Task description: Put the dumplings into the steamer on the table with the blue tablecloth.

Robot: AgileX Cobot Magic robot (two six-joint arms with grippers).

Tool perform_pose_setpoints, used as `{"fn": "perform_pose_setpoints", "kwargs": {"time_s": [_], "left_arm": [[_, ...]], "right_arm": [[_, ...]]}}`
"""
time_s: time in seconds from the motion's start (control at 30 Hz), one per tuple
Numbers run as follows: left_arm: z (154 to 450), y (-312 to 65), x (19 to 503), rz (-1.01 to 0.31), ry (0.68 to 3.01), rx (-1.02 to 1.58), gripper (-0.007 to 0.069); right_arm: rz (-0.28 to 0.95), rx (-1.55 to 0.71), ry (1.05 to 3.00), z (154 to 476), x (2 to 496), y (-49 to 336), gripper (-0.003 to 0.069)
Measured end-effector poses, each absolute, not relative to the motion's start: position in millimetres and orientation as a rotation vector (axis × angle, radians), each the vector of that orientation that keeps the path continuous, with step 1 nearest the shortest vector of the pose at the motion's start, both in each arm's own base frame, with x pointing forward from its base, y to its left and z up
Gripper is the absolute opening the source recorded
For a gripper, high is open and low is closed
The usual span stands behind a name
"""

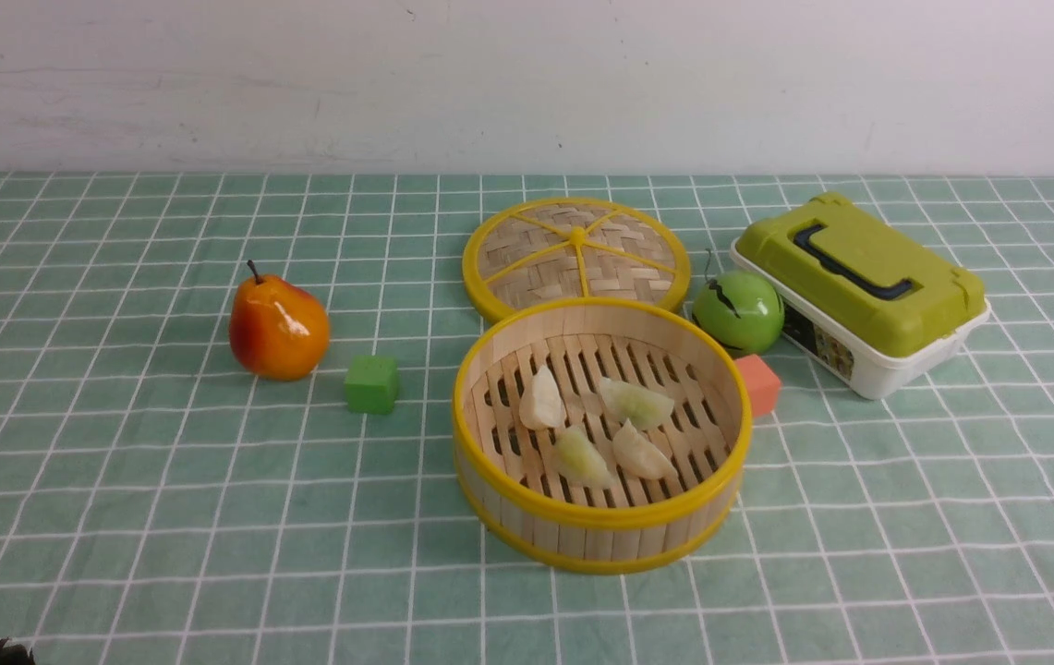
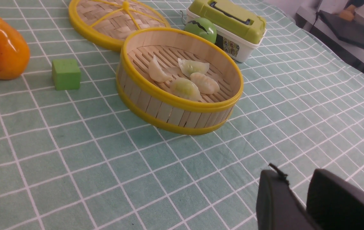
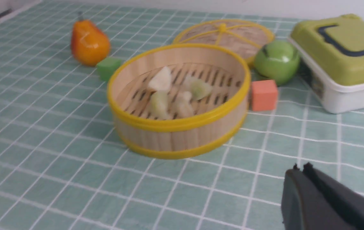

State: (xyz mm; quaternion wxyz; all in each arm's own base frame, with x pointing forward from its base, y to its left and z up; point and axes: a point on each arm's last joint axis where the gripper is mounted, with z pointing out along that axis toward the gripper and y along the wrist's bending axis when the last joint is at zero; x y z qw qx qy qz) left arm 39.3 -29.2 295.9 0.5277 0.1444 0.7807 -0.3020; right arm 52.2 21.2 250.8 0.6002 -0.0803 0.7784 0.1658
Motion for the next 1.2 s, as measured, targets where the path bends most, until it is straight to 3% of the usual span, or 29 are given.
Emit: {"fn": "perform_pose_setpoints", "kwargs": {"time_s": [0.2,0.43,0.7,1.2], "left_arm": [[295.9,-29.2,39.3,-0.722,1.865,0.345,0.0163],[295.9,-29.2,39.3,-0.722,1.865,0.345,0.0166],[295.9,-29.2,39.3,-0.722,1.865,0.345,0.0171],[295.9,-29.2,39.3,-0.722,1.865,0.345,0.0171]], "right_arm": [[0.252,0.061,1.798,217.3,52.3,7.1,-0.0022],[0.189,0.141,1.786,180.0,54.4,2.5,-0.0022],[0.093,0.144,1.845,174.1,53.1,-1.8,-0.0022],[0.084,0.143,1.864,173.5,52.4,-2.2,-0.0017]]}}
